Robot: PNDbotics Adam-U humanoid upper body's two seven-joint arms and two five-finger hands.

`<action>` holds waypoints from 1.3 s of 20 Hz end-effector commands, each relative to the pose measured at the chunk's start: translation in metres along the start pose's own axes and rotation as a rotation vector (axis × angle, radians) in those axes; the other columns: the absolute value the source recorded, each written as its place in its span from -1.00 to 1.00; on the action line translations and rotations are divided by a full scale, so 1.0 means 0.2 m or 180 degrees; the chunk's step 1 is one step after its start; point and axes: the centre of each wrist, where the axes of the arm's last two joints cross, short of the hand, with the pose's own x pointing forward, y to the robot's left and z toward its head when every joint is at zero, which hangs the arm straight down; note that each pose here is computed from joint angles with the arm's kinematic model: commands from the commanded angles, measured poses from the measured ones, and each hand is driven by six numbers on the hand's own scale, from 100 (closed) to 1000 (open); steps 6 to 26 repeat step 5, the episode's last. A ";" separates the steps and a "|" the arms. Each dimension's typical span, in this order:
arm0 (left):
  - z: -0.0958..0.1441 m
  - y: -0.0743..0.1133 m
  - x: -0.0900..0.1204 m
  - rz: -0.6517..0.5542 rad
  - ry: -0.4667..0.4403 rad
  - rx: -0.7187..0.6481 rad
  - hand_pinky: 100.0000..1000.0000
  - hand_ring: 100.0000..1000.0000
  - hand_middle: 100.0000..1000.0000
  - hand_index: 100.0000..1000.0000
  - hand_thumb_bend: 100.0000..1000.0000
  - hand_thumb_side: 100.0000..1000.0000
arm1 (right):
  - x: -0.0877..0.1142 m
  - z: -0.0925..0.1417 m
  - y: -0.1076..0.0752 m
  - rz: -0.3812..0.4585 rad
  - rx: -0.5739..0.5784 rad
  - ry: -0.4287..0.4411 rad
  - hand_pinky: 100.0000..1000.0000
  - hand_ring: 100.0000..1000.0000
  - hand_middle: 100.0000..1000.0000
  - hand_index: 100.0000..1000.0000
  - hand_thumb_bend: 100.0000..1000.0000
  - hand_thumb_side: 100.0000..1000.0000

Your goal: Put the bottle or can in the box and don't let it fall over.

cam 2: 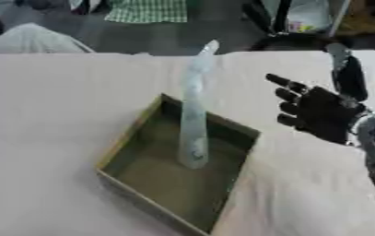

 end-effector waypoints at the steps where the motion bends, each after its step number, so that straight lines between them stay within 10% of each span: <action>1: -0.02 0.02 0.03 -0.0051 -0.0098 0.0011 1.00 1.00 0.98 0.43 0.46 0.19 | 0.15 0.07 0.05 0.0666 -0.0045 -0.0819 -0.81 -0.48 0.10 1.00 -1.00 0.44; 5: -0.01 0.04 0.03 -0.0110 -0.0093 0.0038 1.00 1.00 0.98 0.43 0.46 0.19 | 0.19 0.16 0.01 0.1367 -0.0311 -0.1852 0.07 0.22 0.69 1.00 -1.00 0.31; 26: -0.01 0.04 0.03 -0.0110 -0.0093 0.0038 1.00 1.00 0.98 0.43 0.46 0.19 | 0.19 0.16 0.01 0.1367 -0.0311 -0.1852 0.07 0.22 0.69 1.00 -1.00 0.31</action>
